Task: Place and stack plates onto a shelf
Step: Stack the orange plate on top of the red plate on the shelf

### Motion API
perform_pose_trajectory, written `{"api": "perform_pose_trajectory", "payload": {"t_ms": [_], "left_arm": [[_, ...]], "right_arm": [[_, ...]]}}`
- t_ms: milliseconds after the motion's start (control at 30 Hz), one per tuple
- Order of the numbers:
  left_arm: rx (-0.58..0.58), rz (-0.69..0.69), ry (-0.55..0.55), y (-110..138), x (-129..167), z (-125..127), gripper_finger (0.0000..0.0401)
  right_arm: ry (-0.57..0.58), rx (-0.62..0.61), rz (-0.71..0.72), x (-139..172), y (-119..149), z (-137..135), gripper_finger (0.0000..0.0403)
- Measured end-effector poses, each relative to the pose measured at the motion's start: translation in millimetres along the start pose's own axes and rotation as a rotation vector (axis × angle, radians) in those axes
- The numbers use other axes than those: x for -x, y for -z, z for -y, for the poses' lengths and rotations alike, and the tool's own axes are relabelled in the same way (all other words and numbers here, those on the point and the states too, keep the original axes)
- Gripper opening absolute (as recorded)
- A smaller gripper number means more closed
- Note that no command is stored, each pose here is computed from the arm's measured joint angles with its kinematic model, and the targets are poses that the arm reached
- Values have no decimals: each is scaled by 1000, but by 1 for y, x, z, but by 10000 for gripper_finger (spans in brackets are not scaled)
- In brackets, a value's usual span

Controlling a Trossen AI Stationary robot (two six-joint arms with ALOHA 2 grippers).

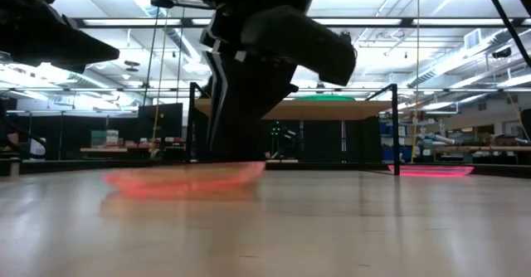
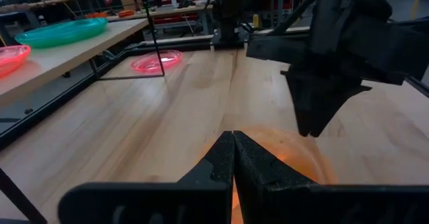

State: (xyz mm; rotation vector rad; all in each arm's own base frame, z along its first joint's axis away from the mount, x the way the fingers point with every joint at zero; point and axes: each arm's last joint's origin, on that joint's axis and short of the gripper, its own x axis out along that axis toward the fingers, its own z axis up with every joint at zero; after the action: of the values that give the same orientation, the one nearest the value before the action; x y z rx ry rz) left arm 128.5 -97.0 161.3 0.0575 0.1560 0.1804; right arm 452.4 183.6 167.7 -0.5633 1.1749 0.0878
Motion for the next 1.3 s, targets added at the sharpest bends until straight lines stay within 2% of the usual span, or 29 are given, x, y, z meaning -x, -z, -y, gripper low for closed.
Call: {"api": "perform_pose_trajectory", "payload": {"t_ms": [100,233,400,567,633,733,933,1167,1300], "left_arm": [[1,-1,0,0,0,0,9],[2,-1,1,0,0,0,9],[2,-4,20,0,0,1,9],[6,-3,19,0,0,1,9],[6,-3,19,0,0,1,9],[13,-4,20,0,0,1,9],[15,-4,20,0,0,1,9],[14,-4,19,0,0,1,9],[6,-7,19,1,0,1,9]], "right_arm": [[0,-10,1,-6,2,0,105],[-43,38,-7,-19,10,-6,125],[-6,57,3,-30,16,-11,128],[35,44,20,-33,14,-3,122],[44,32,29,-35,14,2,116],[-4,12,35,-38,14,8,94],[-11,23,36,-39,15,11,14],[64,69,17,-33,14,7,14],[122,87,13,-16,8,12,7]]}}
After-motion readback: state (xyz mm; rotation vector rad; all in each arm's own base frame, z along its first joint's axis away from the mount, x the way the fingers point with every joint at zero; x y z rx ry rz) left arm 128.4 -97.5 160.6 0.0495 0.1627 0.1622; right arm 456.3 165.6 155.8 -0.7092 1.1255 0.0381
